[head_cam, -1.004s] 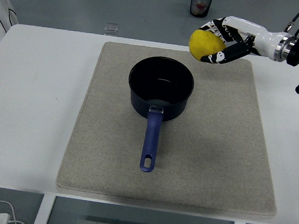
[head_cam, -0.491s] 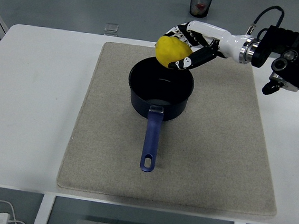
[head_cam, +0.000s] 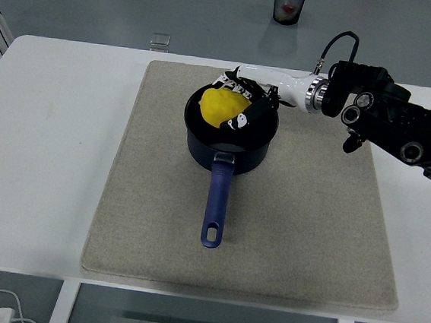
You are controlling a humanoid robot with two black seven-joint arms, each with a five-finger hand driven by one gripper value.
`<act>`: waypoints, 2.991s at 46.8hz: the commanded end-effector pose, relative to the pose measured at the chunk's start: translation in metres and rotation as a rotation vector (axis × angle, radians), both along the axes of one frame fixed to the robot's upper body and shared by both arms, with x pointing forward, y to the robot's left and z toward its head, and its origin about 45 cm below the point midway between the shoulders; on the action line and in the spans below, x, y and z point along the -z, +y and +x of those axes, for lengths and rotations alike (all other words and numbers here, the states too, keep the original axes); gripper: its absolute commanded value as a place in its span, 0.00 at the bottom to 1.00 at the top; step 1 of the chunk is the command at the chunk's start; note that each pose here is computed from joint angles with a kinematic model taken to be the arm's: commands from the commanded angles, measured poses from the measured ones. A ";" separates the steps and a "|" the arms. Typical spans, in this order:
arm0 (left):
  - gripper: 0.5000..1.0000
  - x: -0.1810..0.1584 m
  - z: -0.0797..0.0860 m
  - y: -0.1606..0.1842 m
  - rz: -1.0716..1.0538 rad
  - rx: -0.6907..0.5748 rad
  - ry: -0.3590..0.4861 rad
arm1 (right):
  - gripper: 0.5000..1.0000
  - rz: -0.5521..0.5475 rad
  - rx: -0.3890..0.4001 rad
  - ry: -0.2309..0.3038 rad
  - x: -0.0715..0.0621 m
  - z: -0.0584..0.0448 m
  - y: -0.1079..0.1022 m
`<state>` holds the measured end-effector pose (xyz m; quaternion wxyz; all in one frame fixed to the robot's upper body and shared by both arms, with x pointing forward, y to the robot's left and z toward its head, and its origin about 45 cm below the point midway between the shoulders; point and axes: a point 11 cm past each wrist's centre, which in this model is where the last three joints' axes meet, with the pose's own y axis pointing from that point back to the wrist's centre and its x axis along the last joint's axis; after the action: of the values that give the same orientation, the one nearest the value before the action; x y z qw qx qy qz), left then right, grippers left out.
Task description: Put the potato in the blue pot
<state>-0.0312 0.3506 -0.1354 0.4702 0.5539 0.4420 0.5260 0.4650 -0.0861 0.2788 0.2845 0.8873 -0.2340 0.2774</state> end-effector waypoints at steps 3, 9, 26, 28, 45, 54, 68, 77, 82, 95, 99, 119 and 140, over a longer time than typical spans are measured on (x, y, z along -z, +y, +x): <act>0.99 0.000 0.000 0.000 0.000 0.000 0.000 | 0.00 -0.023 0.009 -0.007 0.003 0.003 -0.004; 0.99 0.000 0.000 0.000 0.000 0.000 0.000 | 0.01 -0.028 0.013 -0.008 0.003 0.004 -0.005; 0.99 0.000 0.000 0.000 0.000 0.000 0.000 | 0.66 -0.034 0.011 -0.005 0.004 0.003 -0.002; 0.99 0.000 0.000 0.000 0.000 0.000 0.000 | 0.69 -0.034 0.012 -0.007 0.004 0.003 -0.002; 0.99 0.000 0.000 0.000 0.000 0.000 0.000 | 0.82 -0.068 -0.005 -0.032 0.004 0.003 -0.002; 0.99 0.000 0.000 0.000 0.000 0.000 0.000 | 0.83 -0.059 -0.005 -0.029 0.004 0.003 -0.002; 0.99 0.000 0.000 0.000 0.000 0.000 0.000 | 0.82 0.042 0.033 0.008 -0.017 0.009 -0.004; 0.99 0.000 0.000 0.000 0.000 0.000 0.000 | 0.82 0.165 0.100 0.053 -0.031 0.016 -0.015; 0.99 0.000 0.000 0.000 0.000 0.000 0.000 | 0.82 0.260 0.126 0.075 -0.044 0.019 -0.013; 0.99 0.000 0.000 0.000 0.000 0.000 0.000 | 0.83 0.431 0.272 0.163 -0.051 0.032 -0.054; 0.99 0.000 0.000 0.000 0.000 0.000 0.000 | 0.83 0.453 0.327 0.168 -0.050 0.036 -0.081; 0.99 0.000 0.000 0.000 0.000 0.000 0.000 | 0.83 0.743 0.625 0.288 -0.029 0.051 -0.164; 0.99 0.000 0.000 0.000 0.000 0.000 0.000 | 0.83 1.007 0.767 0.453 0.009 0.043 -0.184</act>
<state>-0.0311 0.3506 -0.1354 0.4703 0.5538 0.4420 0.5261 0.5105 -0.2702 0.2787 -0.0284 0.8094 -0.5651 -0.1571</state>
